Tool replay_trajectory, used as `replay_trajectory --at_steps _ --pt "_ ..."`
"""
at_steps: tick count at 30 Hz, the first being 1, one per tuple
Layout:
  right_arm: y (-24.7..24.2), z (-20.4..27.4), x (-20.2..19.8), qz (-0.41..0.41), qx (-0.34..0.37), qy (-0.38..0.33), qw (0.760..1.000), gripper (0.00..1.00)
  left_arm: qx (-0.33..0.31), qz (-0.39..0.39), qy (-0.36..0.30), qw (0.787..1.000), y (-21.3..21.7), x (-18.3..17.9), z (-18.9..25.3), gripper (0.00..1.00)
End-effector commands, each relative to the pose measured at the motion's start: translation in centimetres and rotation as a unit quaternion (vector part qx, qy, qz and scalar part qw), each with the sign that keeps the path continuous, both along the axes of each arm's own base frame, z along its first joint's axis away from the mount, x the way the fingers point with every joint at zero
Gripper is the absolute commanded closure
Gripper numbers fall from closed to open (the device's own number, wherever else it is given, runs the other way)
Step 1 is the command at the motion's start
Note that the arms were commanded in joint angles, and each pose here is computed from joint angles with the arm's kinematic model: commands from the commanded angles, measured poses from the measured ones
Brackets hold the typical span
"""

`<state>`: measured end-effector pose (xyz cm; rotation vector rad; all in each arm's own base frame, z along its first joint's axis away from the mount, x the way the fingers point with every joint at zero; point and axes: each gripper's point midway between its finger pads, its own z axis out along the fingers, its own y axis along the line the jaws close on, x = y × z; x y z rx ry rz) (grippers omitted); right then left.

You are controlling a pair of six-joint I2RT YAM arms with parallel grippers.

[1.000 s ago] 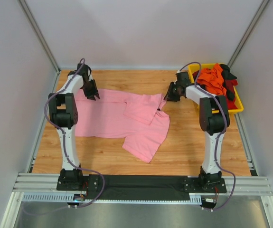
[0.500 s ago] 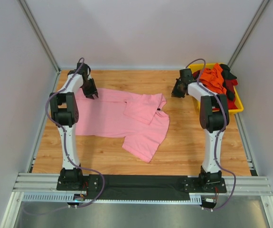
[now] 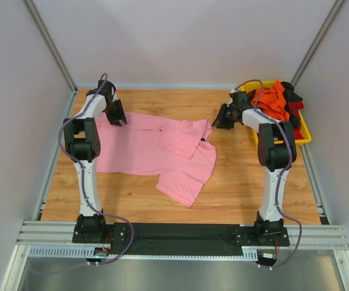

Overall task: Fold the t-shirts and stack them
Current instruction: Fold the tshirt

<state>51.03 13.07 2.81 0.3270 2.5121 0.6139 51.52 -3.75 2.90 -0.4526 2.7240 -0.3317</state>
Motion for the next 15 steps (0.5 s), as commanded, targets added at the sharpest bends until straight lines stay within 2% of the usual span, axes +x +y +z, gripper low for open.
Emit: replay_trajectory --at_steps 1,13,14,15 --pt "1.6 1.7 -0.2 0.044 0.031 -0.026 0.998 0.67 -0.013 -0.011 -0.013 1.0 -0.4 0.0 1.1 0.56" --pt "3.1 -0.9 -1.4 0.071 0.038 -0.003 0.997 0.68 -0.009 -0.009 -0.011 1.0 -0.2 -0.2 1.0 0.55" --pt "3.1 -1.0 -1.4 0.072 0.036 -0.003 0.997 0.69 -0.008 -0.007 -0.009 1.0 -0.1 -0.2 0.9 0.55" --pt "3.0 -1.0 -1.4 0.072 0.032 0.002 0.997 0.75 -0.008 -0.006 -0.01 1.0 -0.1 -0.2 0.9 0.55"
